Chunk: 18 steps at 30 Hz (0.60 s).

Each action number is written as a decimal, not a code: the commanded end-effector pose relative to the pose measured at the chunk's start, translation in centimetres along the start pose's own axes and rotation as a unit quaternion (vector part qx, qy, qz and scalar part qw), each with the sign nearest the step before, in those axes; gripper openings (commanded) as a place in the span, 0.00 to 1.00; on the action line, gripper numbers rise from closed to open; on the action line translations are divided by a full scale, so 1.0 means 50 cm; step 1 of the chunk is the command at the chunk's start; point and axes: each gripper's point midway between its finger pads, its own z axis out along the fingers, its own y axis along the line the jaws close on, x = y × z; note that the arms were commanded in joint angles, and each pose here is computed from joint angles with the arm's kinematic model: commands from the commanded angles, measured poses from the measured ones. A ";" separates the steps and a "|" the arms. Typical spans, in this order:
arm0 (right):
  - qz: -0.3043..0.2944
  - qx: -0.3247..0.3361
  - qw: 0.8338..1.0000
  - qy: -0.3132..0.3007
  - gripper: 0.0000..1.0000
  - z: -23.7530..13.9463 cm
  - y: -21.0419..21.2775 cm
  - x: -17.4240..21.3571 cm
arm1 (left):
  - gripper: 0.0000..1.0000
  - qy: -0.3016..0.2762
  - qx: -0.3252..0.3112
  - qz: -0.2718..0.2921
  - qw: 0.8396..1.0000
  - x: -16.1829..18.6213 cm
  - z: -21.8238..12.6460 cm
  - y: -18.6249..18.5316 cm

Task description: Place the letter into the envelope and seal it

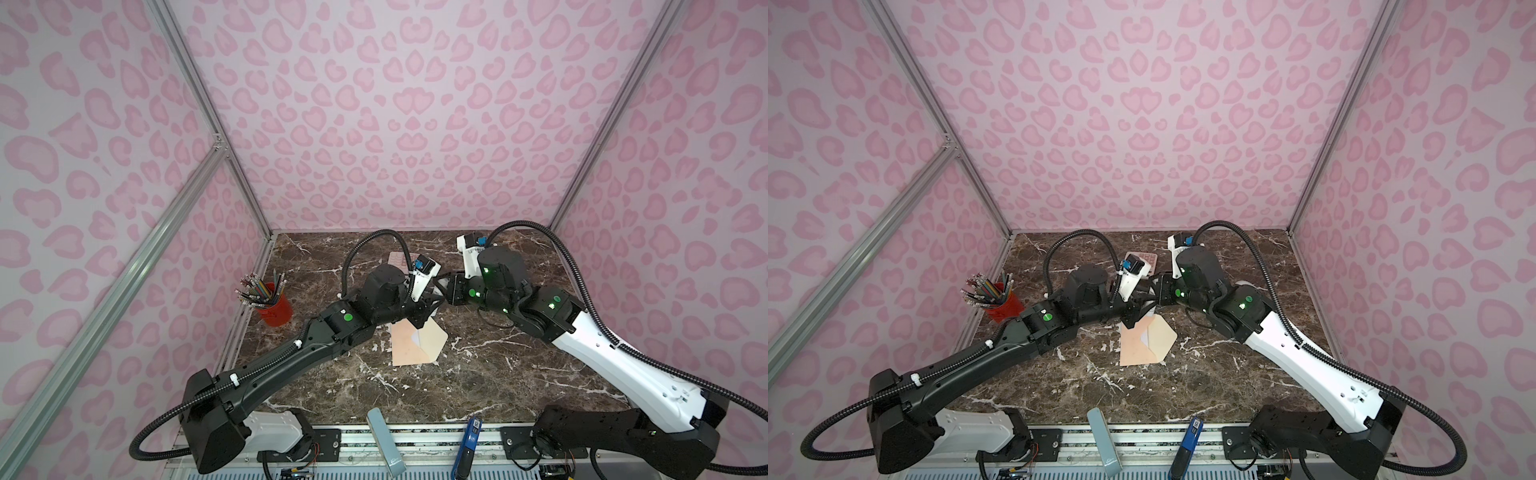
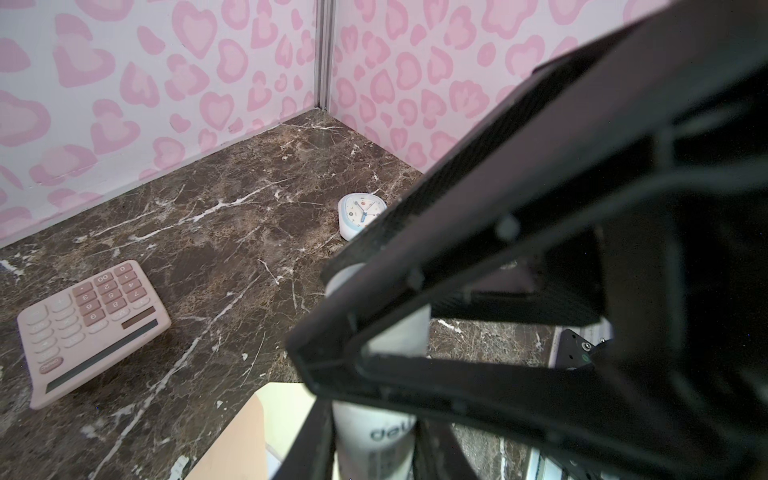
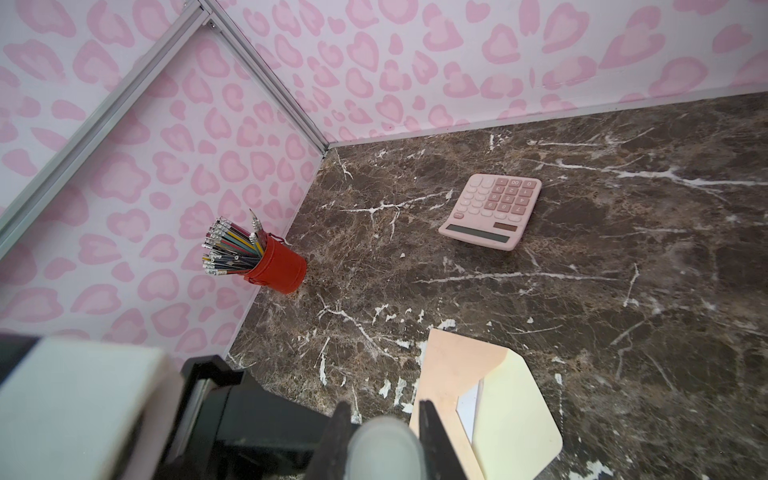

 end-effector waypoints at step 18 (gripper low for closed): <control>-0.021 0.005 0.999 -0.026 0.14 -0.027 0.009 -0.062 | 0.09 0.029 -0.024 0.008 0.999 0.041 0.019 0.022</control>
